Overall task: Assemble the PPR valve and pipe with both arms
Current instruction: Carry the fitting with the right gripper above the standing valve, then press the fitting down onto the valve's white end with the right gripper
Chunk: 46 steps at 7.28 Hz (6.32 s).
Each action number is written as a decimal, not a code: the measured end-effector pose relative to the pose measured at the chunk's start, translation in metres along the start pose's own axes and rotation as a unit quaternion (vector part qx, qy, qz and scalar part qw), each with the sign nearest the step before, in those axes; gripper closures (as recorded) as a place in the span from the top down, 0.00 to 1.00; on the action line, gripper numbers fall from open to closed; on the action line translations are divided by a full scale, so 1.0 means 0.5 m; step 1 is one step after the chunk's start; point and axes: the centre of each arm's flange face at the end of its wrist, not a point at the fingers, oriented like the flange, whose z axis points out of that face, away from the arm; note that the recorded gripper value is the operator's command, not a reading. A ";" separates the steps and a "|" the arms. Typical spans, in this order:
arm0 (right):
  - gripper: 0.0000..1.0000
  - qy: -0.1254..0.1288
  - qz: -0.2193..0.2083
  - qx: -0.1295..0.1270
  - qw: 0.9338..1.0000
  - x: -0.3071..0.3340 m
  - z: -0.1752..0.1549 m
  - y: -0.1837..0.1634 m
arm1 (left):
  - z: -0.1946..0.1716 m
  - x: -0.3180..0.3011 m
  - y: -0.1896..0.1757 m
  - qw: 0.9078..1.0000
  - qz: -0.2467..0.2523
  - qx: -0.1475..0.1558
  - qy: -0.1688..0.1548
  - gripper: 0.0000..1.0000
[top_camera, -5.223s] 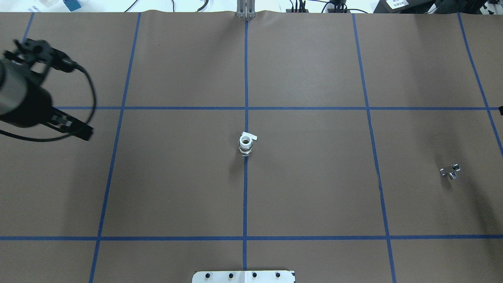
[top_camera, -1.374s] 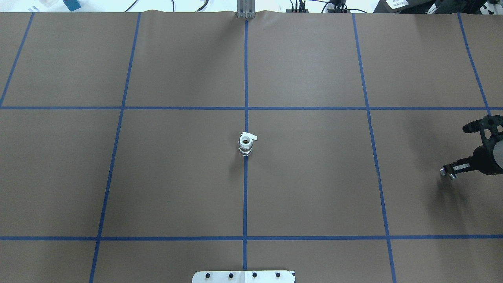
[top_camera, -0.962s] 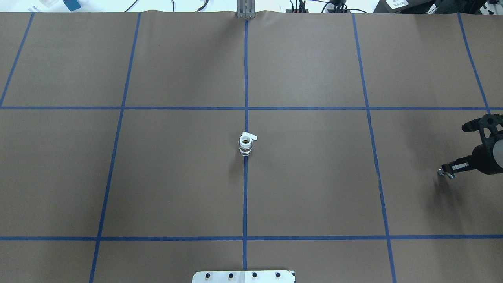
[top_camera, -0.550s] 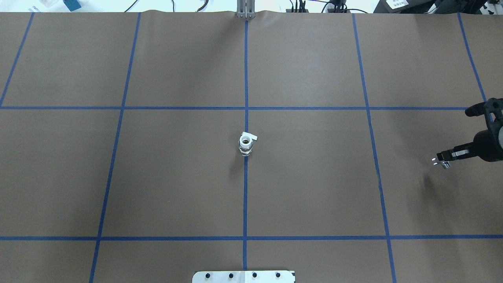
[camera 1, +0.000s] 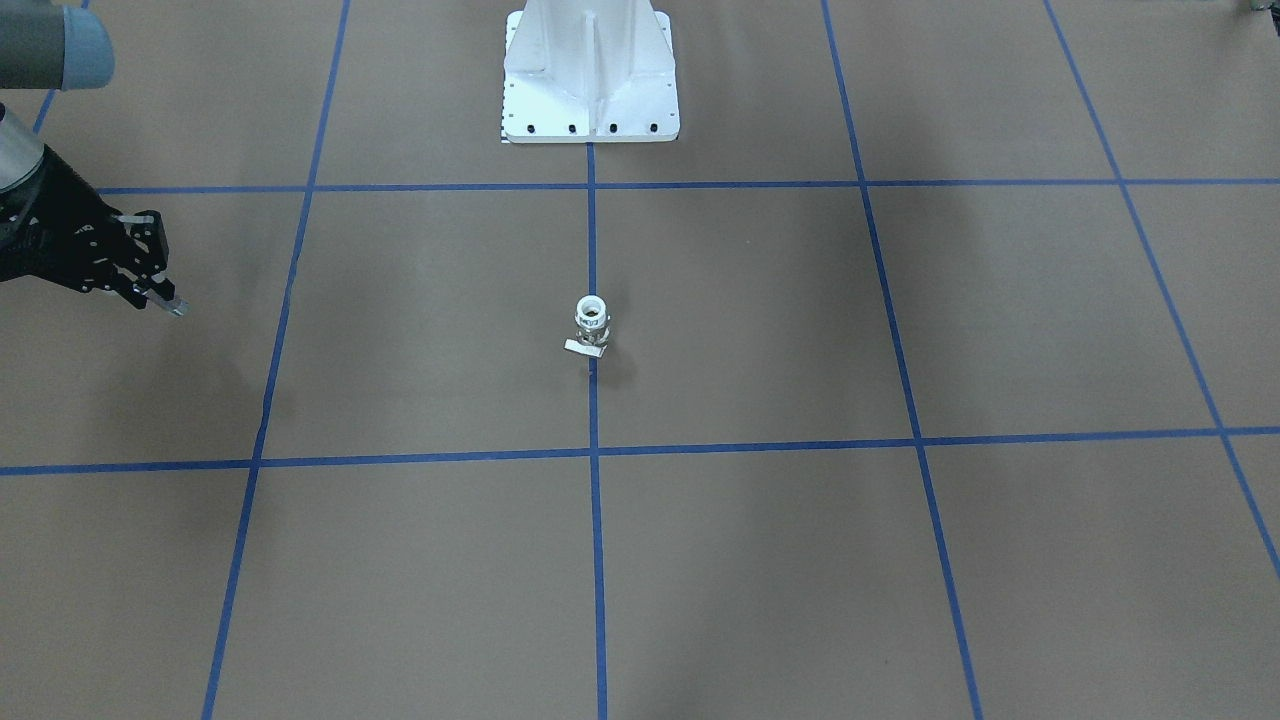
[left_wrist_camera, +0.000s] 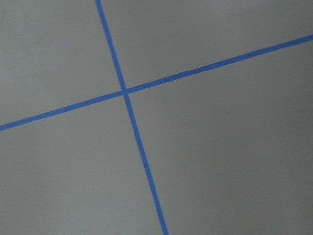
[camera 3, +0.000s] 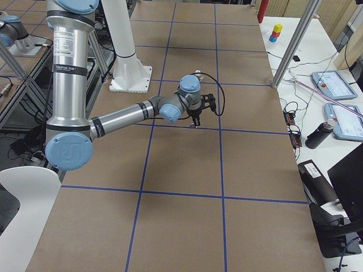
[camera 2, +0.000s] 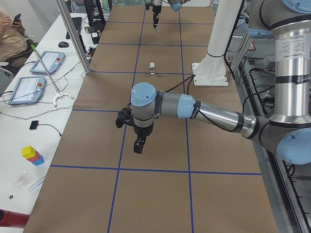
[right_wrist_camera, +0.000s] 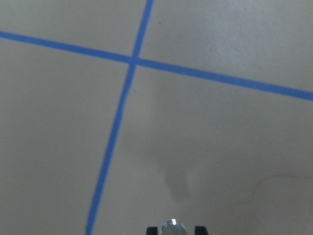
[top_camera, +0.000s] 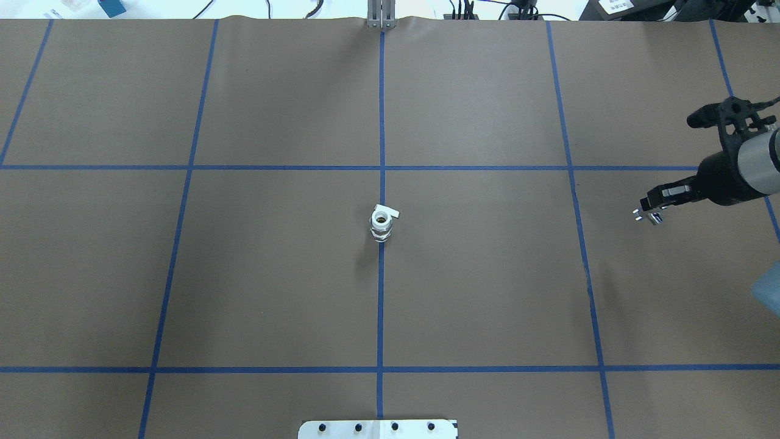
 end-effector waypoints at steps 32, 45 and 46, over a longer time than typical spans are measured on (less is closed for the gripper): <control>0.00 0.107 0.251 0.034 0.961 -0.913 0.202 -0.125 | -0.006 -0.094 0.075 1.000 -0.004 0.014 0.006 1.00; 0.00 0.105 0.250 0.033 0.962 -0.909 0.233 -0.125 | -0.007 -0.094 0.074 1.000 -0.004 0.015 0.006 1.00; 0.00 0.105 0.249 0.033 0.962 -0.908 0.236 -0.123 | -0.007 -0.094 0.074 1.000 -0.003 0.015 0.006 1.00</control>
